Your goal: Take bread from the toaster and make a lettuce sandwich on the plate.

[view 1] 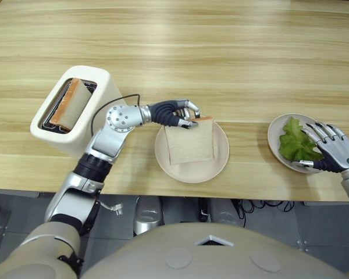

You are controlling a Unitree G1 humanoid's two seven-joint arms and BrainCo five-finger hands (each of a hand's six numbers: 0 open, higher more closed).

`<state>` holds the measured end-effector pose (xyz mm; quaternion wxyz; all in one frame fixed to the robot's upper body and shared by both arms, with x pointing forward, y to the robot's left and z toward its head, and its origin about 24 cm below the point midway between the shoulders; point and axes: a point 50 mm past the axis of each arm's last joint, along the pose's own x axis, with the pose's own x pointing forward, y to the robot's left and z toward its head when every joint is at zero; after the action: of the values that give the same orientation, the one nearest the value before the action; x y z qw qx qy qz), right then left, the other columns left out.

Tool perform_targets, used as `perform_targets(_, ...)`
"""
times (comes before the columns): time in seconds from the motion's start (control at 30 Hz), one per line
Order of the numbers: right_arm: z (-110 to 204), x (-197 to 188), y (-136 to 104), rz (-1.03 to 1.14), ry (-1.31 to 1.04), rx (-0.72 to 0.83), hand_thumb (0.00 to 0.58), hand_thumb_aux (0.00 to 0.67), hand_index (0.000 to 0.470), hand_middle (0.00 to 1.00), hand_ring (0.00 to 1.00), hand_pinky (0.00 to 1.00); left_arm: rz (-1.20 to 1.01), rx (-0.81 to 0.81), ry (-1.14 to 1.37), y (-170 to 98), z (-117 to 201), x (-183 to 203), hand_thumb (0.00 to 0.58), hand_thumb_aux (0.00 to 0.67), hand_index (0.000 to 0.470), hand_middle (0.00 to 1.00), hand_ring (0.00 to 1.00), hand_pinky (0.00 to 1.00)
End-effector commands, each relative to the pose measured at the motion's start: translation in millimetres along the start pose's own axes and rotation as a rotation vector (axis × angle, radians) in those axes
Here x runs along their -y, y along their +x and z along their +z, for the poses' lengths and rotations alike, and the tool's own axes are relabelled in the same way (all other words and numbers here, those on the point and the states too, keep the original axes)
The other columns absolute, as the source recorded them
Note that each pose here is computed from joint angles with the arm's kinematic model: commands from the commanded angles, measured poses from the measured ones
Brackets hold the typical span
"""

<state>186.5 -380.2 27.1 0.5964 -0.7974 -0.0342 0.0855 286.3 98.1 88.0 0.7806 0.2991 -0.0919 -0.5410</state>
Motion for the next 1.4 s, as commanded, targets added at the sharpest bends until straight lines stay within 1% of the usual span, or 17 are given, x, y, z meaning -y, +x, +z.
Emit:
perform_targets(0.03,4,-4,7,-0.002,-0.01,0.013,0.0,0.0,0.0,0.0,0.0,0.0,-0.055,-0.009,0.037,6,-15,13,0.58,0.67,0.46,1.0,1.0,1.0)
perform_targets(0.23,-3,3,15,-0.032,-0.019,-0.012,0.0,0.0,0.0,0.0,0.0,0.0,-0.079,-0.019,0.021,11,-30,16,0.58,0.67,0.46,1.0,1.0,1.0)
perform_targets(0.43,-4,-2,11,0.007,-0.065,-0.003,0.0,0.0,0.0,0.0,0.0,0.0,-0.097,-0.064,0.029,16,-44,21,0.58,0.67,0.46,1.0,1.0,1.0)
perform_targets(0.47,-5,-4,10,0.016,-0.071,-0.005,0.0,0.0,0.0,0.0,0.0,0.0,-0.096,-0.073,0.036,17,-46,22,0.547,0.51,0.35,0.0,0.0,0.0)
perform_targets(0.5,-5,-5,9,0.024,-0.074,-0.01,0.0,0.0,0.0,0.0,0.0,0.0,-0.091,-0.076,0.042,17,-48,22,0.482,0.394,0.271,0.0,0.0,0.0)
perform_targets(0.53,-6,-6,8,0.034,-0.077,-0.015,0.0,0.0,0.0,0.0,0.0,0.0,-0.076,-0.077,0.048,18,-48,20,0.322,0.223,0.153,0.0,0.0,0.0)
perform_targets(0.57,-7,-7,7,0.041,-0.081,-0.019,0.0,0.0,0.0,0.0,0.0,0.0,-0.058,-0.073,0.052,18,-48,18,0.0,0.0,0.0,0.0,0.0,0.0)
perform_targets(0.73,-7,-12,3,0.082,-0.131,0.0,0.0,0.0,0.0,0.0,0.0,0.0,0.019,-0.037,0.108,20,-41,4,0.0,0.0,0.0,0.0,0.0,0.0)
perform_targets(0.77,-6,-13,3,0.087,-0.134,0.004,0.066,0.039,0.027,0.0,0.0,0.0,0.03,-0.028,0.121,19,-39,2,0.0,0.0,0.0,0.0,0.0,0.0)
perform_targets(0.8,-5,-14,4,0.091,-0.134,0.006,0.337,0.236,0.162,0.0,0.0,0.0,0.041,-0.018,0.133,18,-37,-1,0.0,0.0,0.0,0.0,0.0,0.0)
perform_targets(0.83,-4,-15,4,0.093,-0.133,0.008,0.521,0.457,0.314,0.0,0.0,0.0,0.052,-0.003,0.149,17,-33,-4,0.0,0.0,0.0,0.0,0.0,0.0)
perform_targets(0.9,-2,-16,4,0.093,-0.131,0.011,0.521,0.457,0.314,0.0,0.0,0.0,0.062,0.018,0.17,14,-28,-8,0.0,0.0,0.0,0.0,0.0,0.0)
perform_targets(0.93,-2,-16,5,0.091,-0.129,0.012,0.543,0.502,0.345,0.0,0.0,0.0,0.066,0.028,0.178,12,-25,-10,0.0,0.0,0.0,0.0,0.0,0.0)
perform_targets(0.97,-1,-15,6,0.088,-0.126,0.012,0.577,0.62,0.426,0.0,0.0,0.0,0.069,0.035,0.184,10,-23,-11,0.0,0.0,0.0,0.0,0.0,0.0)
perform_targets(1.0,-1,-15,7,0.084,-0.124,0.013,0.58,0.67,0.46,0.0,0.0,0.0,0.072,0.042,0.191,8,-20,-12,0.0,0.0,0.0,0.0,0.0,0.0)
perform_targets(1.2,0,-11,12,0.05,-0.057,-0.017,0.58,0.67,0.46,0.0,0.0,0.0,0.108,0.089,0.202,-5,-5,-18,0.0,0.0,0.0,0.0,0.0,0.0)
perform_targets(1.4,-1,-4,17,0.0,0.011,-0.039,0.58,0.67,0.46,0.0,0.0,0.0,0.142,0.096,0.183,-16,0,-20,0.0,0.0,0.0,0.0,0.0,0.0)
